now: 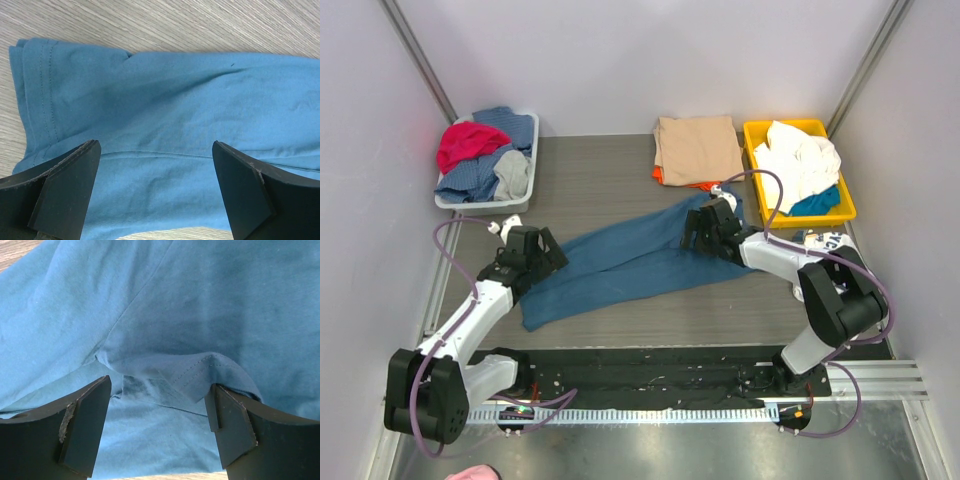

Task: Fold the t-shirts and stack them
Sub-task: Fold the tshirt

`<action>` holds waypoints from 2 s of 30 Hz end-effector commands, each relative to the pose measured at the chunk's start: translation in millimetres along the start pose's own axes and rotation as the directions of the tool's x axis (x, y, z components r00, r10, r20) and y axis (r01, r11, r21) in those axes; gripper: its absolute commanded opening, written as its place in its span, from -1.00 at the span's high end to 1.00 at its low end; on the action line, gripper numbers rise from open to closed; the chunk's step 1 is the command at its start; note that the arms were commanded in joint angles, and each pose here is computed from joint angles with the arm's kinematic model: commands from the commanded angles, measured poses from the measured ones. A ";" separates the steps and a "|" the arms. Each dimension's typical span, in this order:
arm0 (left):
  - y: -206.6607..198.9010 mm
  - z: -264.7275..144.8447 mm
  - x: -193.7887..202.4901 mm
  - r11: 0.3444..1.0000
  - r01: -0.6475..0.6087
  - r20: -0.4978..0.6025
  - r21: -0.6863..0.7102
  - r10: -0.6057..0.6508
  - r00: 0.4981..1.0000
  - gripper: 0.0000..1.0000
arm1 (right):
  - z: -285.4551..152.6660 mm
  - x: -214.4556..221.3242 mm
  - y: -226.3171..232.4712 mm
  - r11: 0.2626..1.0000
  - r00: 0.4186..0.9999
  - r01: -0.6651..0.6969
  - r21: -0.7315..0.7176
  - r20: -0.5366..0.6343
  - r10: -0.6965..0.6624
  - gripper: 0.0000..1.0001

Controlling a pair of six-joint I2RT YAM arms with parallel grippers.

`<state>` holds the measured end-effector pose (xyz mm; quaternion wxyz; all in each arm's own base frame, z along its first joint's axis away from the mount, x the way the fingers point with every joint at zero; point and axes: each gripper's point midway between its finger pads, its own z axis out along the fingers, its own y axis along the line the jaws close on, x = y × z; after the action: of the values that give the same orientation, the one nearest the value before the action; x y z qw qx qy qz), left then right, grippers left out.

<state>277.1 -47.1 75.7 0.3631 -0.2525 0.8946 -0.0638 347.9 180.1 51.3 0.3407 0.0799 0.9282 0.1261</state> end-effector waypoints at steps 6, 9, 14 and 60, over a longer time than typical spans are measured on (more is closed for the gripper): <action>1.6 -1.9 -3.3 1.000 0.001 0.021 -0.001 -0.001 1.000 -1.00 | -3.7 -13.6 20.9 0.992 0.996 -0.029 -0.120 0.085 0.040 -0.66; 1.6 -1.3 -2.2 1.000 0.002 0.019 0.001 -0.002 1.000 -0.99 | -7.5 -14.2 24.5 0.988 0.994 -0.026 -0.151 0.098 0.041 -0.66; 1.1 -0.7 -1.1 1.000 0.005 0.015 0.004 -0.005 1.000 -0.99 | -13.8 -17.5 29.7 0.981 0.991 -0.027 -0.192 0.122 0.052 -0.65; 3.4 3.5 13.3 1.000 0.026 -0.018 0.017 -0.026 1.000 -0.99 | -112.8 -29.2 102.4 0.758 0.982 0.024 -0.652 0.157 0.105 -0.66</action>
<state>264.4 -47.4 57.7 0.3424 -0.2550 0.9021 -0.0630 307.7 233.3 121.4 0.3938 0.0243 0.8412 0.3698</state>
